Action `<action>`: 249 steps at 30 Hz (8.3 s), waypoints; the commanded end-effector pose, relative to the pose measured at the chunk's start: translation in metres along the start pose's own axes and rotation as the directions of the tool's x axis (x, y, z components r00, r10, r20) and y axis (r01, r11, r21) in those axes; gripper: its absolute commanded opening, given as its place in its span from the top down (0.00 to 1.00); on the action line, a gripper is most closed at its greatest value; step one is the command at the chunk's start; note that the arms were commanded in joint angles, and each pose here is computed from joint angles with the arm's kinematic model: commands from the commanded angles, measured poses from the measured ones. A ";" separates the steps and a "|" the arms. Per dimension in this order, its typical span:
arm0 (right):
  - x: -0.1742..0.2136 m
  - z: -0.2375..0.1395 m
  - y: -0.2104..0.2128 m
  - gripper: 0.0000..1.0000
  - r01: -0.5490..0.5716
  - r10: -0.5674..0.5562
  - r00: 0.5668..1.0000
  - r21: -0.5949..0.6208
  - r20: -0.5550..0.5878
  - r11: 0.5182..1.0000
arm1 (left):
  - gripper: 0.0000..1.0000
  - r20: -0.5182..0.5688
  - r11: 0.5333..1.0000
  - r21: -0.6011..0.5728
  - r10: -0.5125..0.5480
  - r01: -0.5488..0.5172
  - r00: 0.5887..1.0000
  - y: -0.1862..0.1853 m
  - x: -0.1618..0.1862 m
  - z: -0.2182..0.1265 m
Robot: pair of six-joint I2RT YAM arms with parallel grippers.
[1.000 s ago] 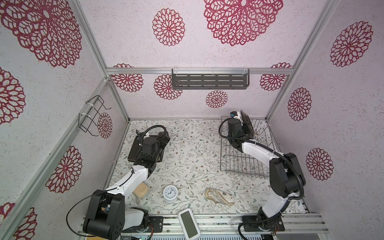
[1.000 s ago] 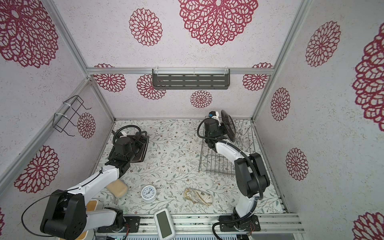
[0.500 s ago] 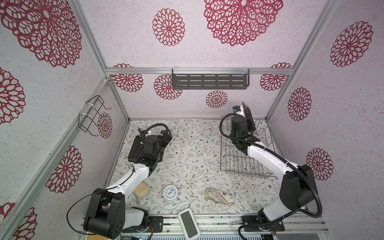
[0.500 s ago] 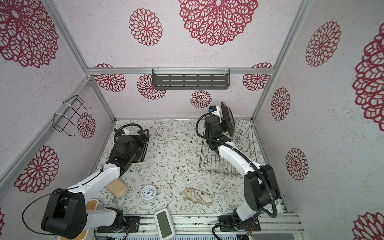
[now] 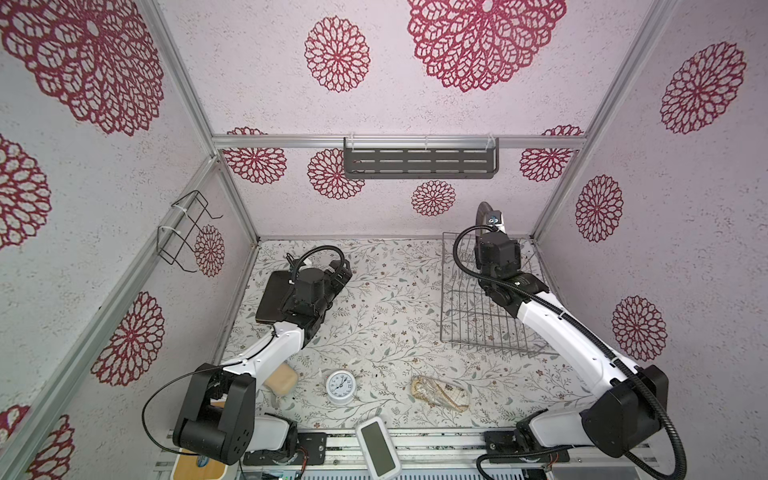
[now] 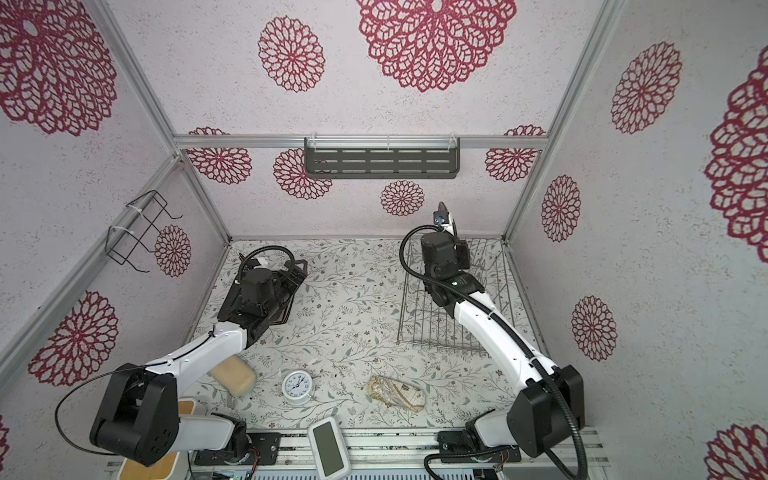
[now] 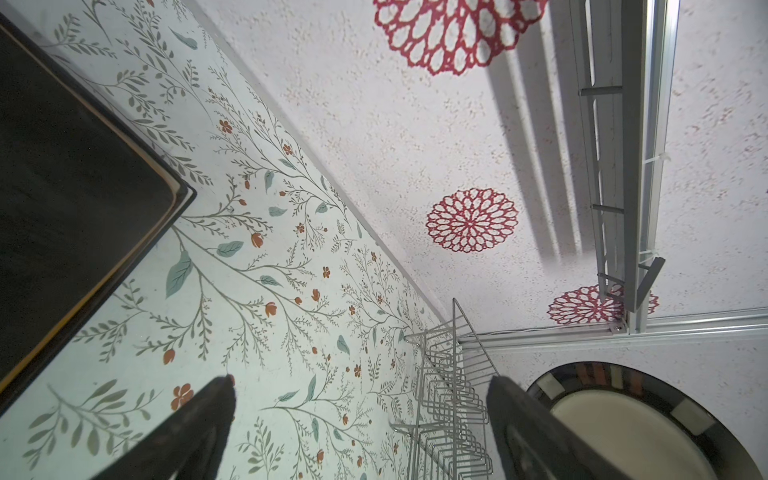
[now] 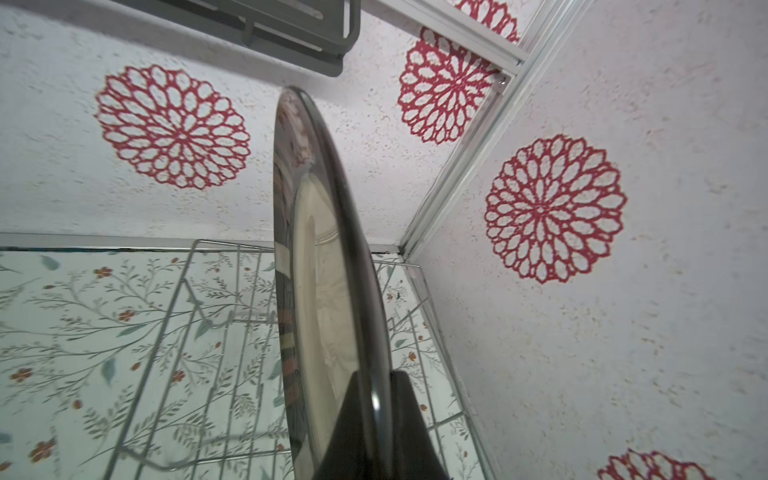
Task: Unload the plates from the dish rack
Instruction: 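Carry the plate toward the left gripper while the left gripper rises to meet it, then grasp the plate rim with the left gripper and open the right gripper, then lower the plate beside the dark plate stack with the left gripper while right withdraws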
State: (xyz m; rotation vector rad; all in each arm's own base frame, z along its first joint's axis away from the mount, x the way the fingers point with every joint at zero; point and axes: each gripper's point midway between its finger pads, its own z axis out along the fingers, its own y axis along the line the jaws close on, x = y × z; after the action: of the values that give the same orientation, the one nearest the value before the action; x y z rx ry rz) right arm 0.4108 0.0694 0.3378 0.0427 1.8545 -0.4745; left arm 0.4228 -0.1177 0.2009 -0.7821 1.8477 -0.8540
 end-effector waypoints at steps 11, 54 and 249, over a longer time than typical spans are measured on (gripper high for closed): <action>-0.073 -0.041 0.013 1.00 -0.399 0.446 0.892 -0.334 0.074 0.854 | 0.00 -0.017 0.997 0.069 0.023 -0.022 1.000 -0.025 0.005 0.009; -0.055 -0.057 0.126 1.00 -0.691 0.643 0.636 -0.685 -0.426 0.229 | 0.21 -0.291 0.951 0.308 0.073 0.021 0.954 -0.084 0.071 0.043; 0.033 -0.021 0.133 0.23 -0.807 0.514 0.566 -0.561 -0.644 0.186 | 0.30 -0.209 0.979 -0.196 -0.092 0.051 0.974 0.094 0.082 0.069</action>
State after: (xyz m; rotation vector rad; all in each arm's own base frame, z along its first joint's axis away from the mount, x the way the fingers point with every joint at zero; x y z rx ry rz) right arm 0.4164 0.1937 0.2483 0.3641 2.0195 1.1939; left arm 0.4283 -0.1442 0.0488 -0.9460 2.1738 -0.8301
